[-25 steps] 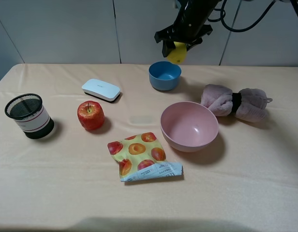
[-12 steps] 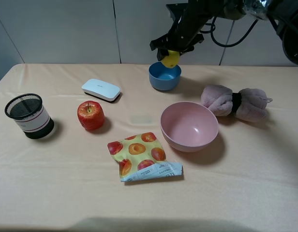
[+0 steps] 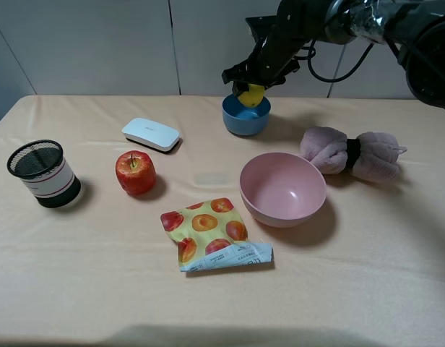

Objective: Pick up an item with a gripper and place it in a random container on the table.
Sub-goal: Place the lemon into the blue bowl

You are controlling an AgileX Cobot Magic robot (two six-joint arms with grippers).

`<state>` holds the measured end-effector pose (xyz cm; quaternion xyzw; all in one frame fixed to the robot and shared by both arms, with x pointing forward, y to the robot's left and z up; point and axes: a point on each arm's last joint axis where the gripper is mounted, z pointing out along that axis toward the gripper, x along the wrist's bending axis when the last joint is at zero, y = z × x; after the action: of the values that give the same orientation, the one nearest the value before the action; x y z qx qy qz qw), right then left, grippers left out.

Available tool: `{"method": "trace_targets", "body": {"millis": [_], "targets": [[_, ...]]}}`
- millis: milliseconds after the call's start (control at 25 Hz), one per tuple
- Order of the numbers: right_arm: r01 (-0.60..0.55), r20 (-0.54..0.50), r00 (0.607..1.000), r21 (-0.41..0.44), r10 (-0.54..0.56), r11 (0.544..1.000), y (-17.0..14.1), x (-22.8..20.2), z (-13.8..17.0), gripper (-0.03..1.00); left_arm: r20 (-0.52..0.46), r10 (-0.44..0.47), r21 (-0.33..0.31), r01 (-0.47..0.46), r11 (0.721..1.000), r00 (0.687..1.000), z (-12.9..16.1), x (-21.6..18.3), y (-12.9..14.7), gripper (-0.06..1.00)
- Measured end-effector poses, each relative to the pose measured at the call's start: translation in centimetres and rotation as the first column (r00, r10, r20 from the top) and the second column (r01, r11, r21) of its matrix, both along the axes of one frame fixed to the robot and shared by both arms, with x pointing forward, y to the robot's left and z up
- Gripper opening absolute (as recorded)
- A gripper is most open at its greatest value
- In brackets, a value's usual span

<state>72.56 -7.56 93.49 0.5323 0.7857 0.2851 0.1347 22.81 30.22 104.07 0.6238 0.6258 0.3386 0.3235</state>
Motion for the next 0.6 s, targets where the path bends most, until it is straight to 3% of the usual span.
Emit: {"method": "trace_targets", "body": {"millis": [360, 600], "targets": [[-0.002, -0.026, 1.000, -0.011, 0.002, 1.000, -0.04, -0.12, -0.51, 0.47, 0.000, 0.000, 0.000, 0.000, 1.000, 1.000, 0.00, 0.00, 0.00, 1.00], [-0.003, -0.026, 1.000, -0.011, 0.003, 1.000, -0.03, -0.12, -0.51, 0.67, 0.000, 0.000, 0.000, 0.000, 1.000, 1.000, 0.00, 0.00, 0.00, 1.00]]}}
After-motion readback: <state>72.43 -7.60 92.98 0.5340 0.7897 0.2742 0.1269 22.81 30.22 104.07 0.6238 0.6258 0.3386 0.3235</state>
